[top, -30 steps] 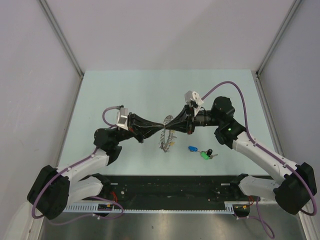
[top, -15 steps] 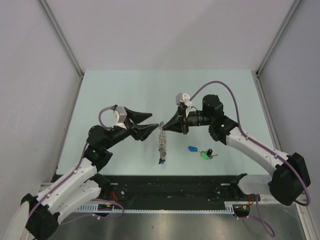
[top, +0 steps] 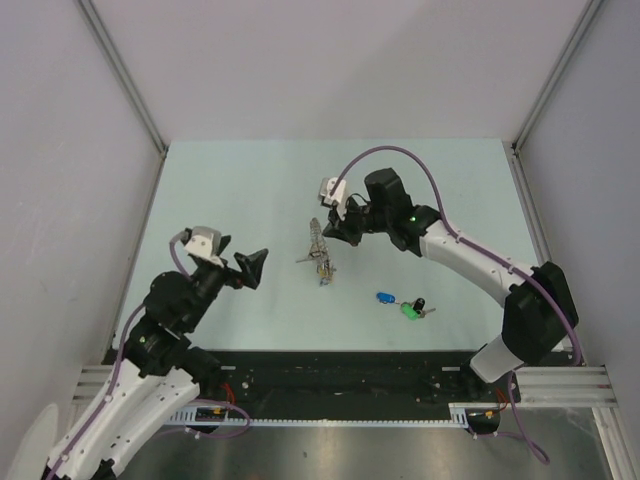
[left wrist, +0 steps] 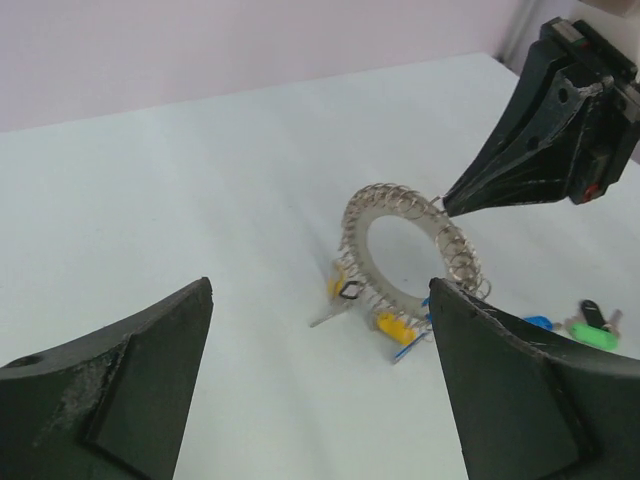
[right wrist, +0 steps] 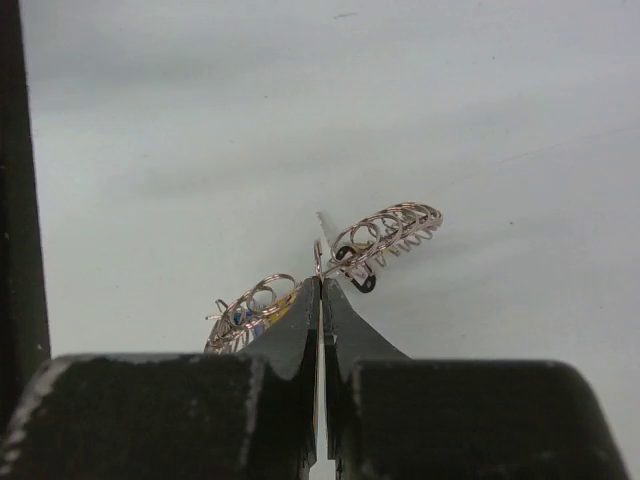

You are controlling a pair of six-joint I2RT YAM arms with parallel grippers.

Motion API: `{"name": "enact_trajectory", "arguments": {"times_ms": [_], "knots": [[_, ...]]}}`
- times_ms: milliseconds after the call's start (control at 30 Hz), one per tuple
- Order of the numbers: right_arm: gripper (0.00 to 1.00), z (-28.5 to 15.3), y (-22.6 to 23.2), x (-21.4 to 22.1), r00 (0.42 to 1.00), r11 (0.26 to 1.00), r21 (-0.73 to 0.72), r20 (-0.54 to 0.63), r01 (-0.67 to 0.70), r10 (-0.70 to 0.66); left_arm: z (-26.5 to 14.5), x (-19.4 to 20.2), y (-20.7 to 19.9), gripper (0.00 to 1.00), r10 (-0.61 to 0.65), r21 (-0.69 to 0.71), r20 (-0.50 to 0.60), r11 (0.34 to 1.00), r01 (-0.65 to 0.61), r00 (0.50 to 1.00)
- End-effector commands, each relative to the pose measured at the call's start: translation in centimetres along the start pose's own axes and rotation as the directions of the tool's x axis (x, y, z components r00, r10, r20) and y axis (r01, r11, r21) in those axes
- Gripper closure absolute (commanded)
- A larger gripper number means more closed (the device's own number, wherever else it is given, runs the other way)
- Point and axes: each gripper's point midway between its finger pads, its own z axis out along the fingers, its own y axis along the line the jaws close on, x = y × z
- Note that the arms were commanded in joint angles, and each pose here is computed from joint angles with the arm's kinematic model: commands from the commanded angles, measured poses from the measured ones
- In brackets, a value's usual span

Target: Put the keys on the keyring

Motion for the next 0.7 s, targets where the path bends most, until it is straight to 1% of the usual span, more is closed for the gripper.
{"name": "enact_trajectory", "arguments": {"times_ms": [0, 67, 100, 233, 367, 400, 467, 533, 567, 600, 667], "knots": [[1.0, 0.8, -2.1, -1.7, 0.989, 0.988, 0.067, -0.049, 0.14, -0.137, -2.2, 0.8, 3.2, 0.04, 0.03, -0.155, 0.001, 0.987, -0.03, 1.0], [1.0, 1.6, -1.3, -1.0, 0.991, 0.992, 0.037, -0.066, 0.118, -0.115, -2.7, 1.1, 3.1, 0.04, 0.032, -0.146, 0.011, 0.989, -0.03, 0.999], [1.0, 2.0, -0.6, -0.8, 0.993, 0.995, 0.005, -0.061, 0.101, -0.1, -3.0, 1.3, 3.1, 0.03, 0.032, -0.14, 0.022, 0.99, -0.029, 0.999], [1.0, 3.9, 2.7, 0.9, 0.995, 0.994, -0.106, -0.099, 0.018, -0.028, -3.5, 1.6, 2.2, 0.02, 0.041, -0.081, 0.034, 0.996, -0.038, 0.999], [1.0, 6.6, 7.9, 2.8, 0.989, 0.974, -0.228, -0.146, -0.02, -0.014, -4.0, 0.7, 2.4, 0.02, 0.05, -0.089, 0.077, 0.995, -0.043, 0.996], [1.0, 7.0, 8.7, 3.0, 0.989, 0.969, -0.247, -0.144, -0.023, -0.013, -4.1, 0.5, 2.5, 0.01, 0.053, -0.094, 0.089, 0.995, -0.045, 0.995], [1.0, 7.8, 10.4, 4.8, 0.985, 0.953, -0.295, -0.172, -0.068, 0.017, -4.6, -0.1, 2.7, 0.01, 0.047, -0.102, 0.119, 0.994, -0.035, 0.992], [1.0, 8.6, 11.7, 4.9, 0.987, 0.945, -0.316, -0.156, -0.083, 0.035, -4.8, -0.1, 2.7, 0.01, 0.042, -0.105, 0.136, 0.994, -0.028, 0.99], [1.0, 8.7, 12.6, 6.2, 0.984, 0.935, -0.337, -0.172, -0.108, 0.052, -4.9, -0.2, 2.7, 0.01, 0.037, -0.104, 0.141, 0.994, -0.023, 0.989], [1.0, 9.1, 13.1, 5.9, 0.986, 0.932, -0.345, -0.154, -0.112, 0.061, -4.9, -0.1, 2.7, 0.01, 0.034, -0.103, 0.143, 0.994, -0.019, 0.989], [1.0, 9.5, 13.9, 7.0, 0.983, 0.925, -0.357, -0.171, -0.131, 0.073, -5.1, -0.2, 2.8, 0.01, 0.035, -0.104, 0.149, 0.994, -0.019, 0.988]]}}
